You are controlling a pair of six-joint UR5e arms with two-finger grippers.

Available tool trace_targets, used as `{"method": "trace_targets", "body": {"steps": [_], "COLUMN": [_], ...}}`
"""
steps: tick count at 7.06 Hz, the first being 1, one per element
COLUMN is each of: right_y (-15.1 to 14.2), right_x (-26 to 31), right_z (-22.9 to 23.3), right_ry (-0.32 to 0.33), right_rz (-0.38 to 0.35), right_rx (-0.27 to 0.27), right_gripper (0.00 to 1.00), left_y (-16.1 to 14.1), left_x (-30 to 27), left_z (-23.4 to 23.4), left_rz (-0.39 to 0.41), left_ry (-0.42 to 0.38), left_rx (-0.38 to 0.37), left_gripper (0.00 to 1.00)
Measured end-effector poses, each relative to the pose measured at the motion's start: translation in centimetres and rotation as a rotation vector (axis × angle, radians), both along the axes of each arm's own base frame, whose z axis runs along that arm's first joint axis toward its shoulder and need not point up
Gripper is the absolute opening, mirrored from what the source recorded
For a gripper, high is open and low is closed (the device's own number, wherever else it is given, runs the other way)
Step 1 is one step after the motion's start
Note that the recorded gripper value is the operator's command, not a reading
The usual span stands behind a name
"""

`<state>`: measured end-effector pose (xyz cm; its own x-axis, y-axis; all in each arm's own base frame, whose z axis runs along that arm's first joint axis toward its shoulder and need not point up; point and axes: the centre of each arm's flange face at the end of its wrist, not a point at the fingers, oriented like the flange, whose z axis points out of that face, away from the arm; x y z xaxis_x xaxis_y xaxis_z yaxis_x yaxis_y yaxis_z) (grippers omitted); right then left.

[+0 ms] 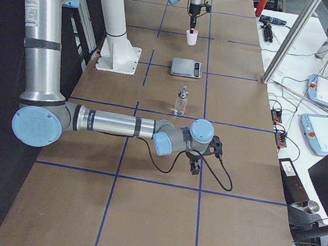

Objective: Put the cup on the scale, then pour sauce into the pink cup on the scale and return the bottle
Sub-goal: 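Carry the pink cup with the left gripper onto the scale and release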

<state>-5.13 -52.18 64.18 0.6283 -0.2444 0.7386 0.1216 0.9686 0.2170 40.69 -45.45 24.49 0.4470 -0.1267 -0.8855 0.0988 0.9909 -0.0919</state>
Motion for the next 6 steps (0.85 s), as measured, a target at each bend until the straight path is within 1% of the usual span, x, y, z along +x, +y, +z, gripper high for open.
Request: {"method": "trace_targets", "body": {"steps": [2,3,4,6], "right_y": [0.1,0.1,0.1,0.1], "right_x": [-0.2,-0.3,-0.4,-0.5], "right_z": [0.0,0.0,0.0,0.0], "right_ry": [-0.001,-0.003,-0.003,-0.003], "right_rz": [-0.005,-0.006,-0.008,-0.011], "right_rx": [-0.001,-0.001,-0.001,-0.001], "right_gripper": [1.00,1.00,1.00,1.00], "left_y": [1.1,0.8,0.7,1.5], "left_x": [5.7,8.0,10.2,13.0], "left_z": [-6.7,-8.4,-9.2,-9.0], "left_rz": [-0.029,-0.033,-0.042,-0.043], "left_ry": [-0.042,-0.060,-0.083,-0.118], "left_rx": [-0.007,-0.005,0.002,0.014], "left_gripper": [0.00,0.00,0.00,0.00]}}
